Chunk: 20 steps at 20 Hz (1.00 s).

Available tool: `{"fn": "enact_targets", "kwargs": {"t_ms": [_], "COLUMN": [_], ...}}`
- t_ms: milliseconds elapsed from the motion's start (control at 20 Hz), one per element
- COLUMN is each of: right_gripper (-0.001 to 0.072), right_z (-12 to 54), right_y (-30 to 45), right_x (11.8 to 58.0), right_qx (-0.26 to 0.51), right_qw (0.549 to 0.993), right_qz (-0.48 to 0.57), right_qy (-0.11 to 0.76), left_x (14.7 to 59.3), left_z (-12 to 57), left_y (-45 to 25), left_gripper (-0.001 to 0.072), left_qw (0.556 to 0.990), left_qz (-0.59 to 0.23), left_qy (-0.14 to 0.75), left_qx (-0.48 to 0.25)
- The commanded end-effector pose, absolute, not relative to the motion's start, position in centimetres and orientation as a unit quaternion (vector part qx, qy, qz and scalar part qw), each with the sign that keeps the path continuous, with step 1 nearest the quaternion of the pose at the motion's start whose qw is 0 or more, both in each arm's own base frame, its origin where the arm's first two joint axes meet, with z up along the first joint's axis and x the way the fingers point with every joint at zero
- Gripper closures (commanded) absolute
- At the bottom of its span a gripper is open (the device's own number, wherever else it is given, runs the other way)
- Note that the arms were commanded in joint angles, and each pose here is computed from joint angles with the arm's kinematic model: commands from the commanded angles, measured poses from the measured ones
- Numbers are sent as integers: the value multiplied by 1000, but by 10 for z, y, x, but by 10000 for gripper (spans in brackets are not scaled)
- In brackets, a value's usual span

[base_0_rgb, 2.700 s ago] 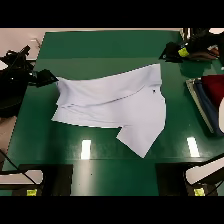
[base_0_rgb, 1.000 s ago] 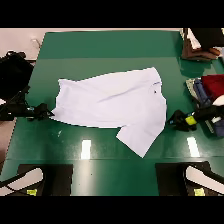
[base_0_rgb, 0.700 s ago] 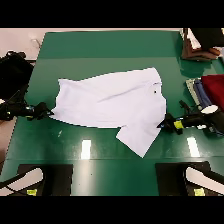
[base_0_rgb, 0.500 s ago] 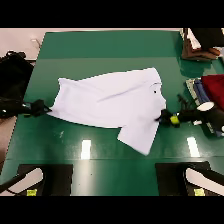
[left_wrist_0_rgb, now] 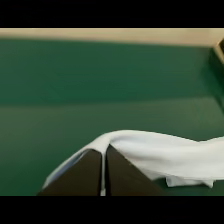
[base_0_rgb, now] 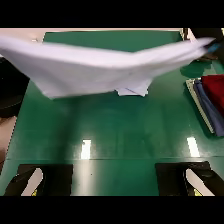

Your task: Fold the shirts.

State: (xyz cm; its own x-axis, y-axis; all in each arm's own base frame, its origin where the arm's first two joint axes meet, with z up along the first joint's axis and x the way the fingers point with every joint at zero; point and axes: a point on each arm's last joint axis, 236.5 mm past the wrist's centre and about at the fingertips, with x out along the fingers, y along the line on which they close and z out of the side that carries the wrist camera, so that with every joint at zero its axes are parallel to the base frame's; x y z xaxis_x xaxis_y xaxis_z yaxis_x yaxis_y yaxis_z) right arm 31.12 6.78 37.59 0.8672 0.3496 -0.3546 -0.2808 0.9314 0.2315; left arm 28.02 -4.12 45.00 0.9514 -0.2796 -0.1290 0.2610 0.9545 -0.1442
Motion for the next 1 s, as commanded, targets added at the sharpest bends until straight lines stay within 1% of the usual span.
{"fn": "enact_targets", "kwargs": {"t_ms": [0, 100, 200, 250, 350, 400, 500, 600, 700, 800, 850, 950], "right_gripper": [698, 698, 699, 699, 699, 700, 699, 700, 700, 700, 700, 699], "right_z": [477, 495, 499, 494, 474, 452, 387, 311, 237, 166, 136, 89], "right_y": [43, 36, 35, 34, 31, 27, 23, 28, 34, 39, 38, 36], "right_x": [237, 224, 229, 239, 267, 290, 334, 370, 399, 415, 420, 437], "right_qx": [24, 24, 23, 28, 36, 44, 63, 76, 78, 90, 96, 108], "right_qw": [991, 994, 993, 992, 988, 982, 959, 923, 881, 835, 817, 795], "right_qz": [91, 72, 72, 72, 73, 72, 74, 84, 93, 96, 93, 85], "right_qy": [92, 83, 85, 99, 135, 170, 266, 369, 457, 534, 561, 591], "left_x": [177, 151, 148, 155, 188, 216, 271, 320, 362, 389, 404, 435], "left_z": [565, 588, 592, 587, 559, 533, 460, 376, 278, 185, 141, 82], "left_y": [-88, -99, -99, -92, -76, -65, -46, -28, -20, -33, -39, -49], "left_gripper": [684, 684, 684, 684, 685, 685, 685, 685, 685, 685, 685, 683], "left_qw": [986, 981, 980, 983, 989, 991, 982, 954, 912, 875, 865, 849], "left_qz": [-144, -144, -141, -132, -127, -127, -137, -143, -150, -152, -138, -120], "left_qy": [-88, -129, -138, -126, -74, -28, 93, 213, 328, 420, 455, 492], "left_qx": [9, 30, 33, 19, -15, -38, -90, -153, -197, -188, -163, -151]}}
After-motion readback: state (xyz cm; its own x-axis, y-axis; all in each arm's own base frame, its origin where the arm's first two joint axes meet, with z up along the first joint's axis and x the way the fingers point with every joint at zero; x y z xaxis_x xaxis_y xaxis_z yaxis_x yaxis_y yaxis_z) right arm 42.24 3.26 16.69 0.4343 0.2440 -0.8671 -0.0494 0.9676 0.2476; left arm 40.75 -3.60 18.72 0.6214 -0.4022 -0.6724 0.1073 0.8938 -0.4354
